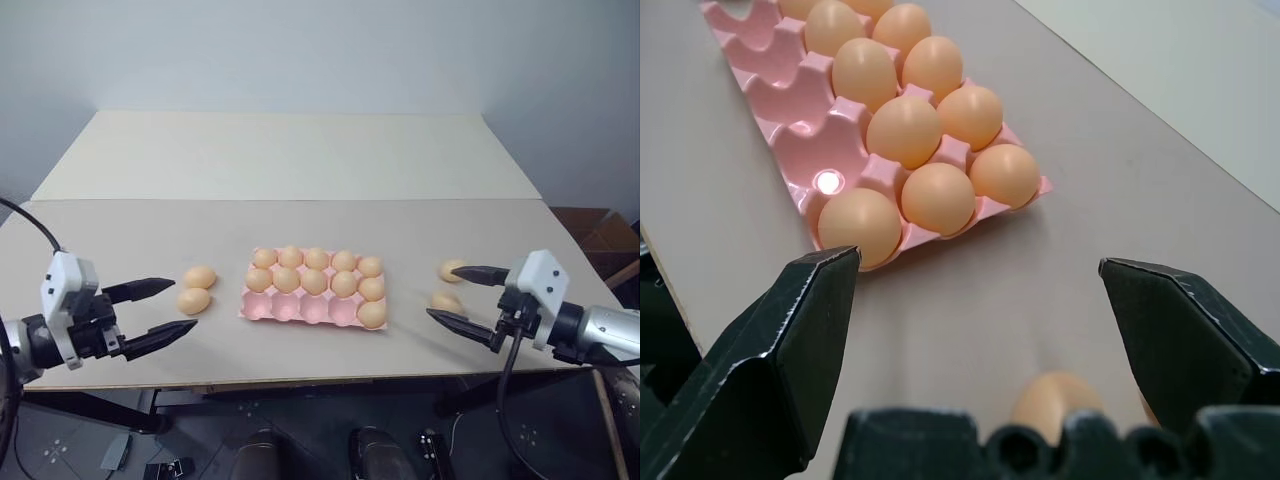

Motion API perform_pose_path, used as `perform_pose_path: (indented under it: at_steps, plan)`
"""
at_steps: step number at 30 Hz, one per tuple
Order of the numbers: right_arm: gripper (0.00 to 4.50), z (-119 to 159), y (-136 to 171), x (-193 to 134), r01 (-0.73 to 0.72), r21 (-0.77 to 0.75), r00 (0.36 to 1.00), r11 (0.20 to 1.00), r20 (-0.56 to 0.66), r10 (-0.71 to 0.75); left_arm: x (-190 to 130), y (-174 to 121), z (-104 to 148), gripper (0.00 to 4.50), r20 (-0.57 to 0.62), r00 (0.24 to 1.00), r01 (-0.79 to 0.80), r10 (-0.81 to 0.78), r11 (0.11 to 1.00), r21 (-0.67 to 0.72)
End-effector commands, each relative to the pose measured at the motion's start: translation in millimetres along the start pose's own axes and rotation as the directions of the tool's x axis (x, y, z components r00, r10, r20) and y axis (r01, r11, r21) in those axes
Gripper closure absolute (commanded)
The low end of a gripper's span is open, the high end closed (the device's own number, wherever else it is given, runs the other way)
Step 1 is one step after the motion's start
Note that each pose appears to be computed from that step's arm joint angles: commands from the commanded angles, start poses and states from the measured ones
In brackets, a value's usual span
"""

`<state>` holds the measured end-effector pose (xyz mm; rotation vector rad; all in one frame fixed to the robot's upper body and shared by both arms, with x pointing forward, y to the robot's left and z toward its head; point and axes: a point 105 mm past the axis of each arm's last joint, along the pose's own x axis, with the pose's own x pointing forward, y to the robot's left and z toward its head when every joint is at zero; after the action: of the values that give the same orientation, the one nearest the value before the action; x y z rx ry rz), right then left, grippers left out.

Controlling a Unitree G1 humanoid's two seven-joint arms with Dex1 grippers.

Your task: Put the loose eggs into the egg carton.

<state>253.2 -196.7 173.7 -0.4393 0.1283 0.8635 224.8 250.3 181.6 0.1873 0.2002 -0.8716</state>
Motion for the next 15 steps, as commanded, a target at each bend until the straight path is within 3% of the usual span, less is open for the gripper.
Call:
perform_pose_path:
  at_steps: [1,4,15]
  plan:
    - [0.0,7.3,-6.4,-10.4,0.025,-0.036,1.0,0.999,0.001,-0.025,-5.2,6.8,9.0,0.01,0.013,0.999,-0.035,0.035,0.999,0.038]
    - [0.0,-1.6,-8.8,-11.5,0.04,-0.022,0.999,0.999,-0.035,-0.04,-4.2,1.9,17.2,0.01,0.051,0.999,0.016,-0.016,1.0,-0.004]
    - [0.0,-58.8,-32.4,12.5,0.145,0.029,0.948,0.989,-0.291,-0.13,2.2,-11.2,19.1,0.01,0.034,0.989,0.145,-0.146,0.988,0.045]
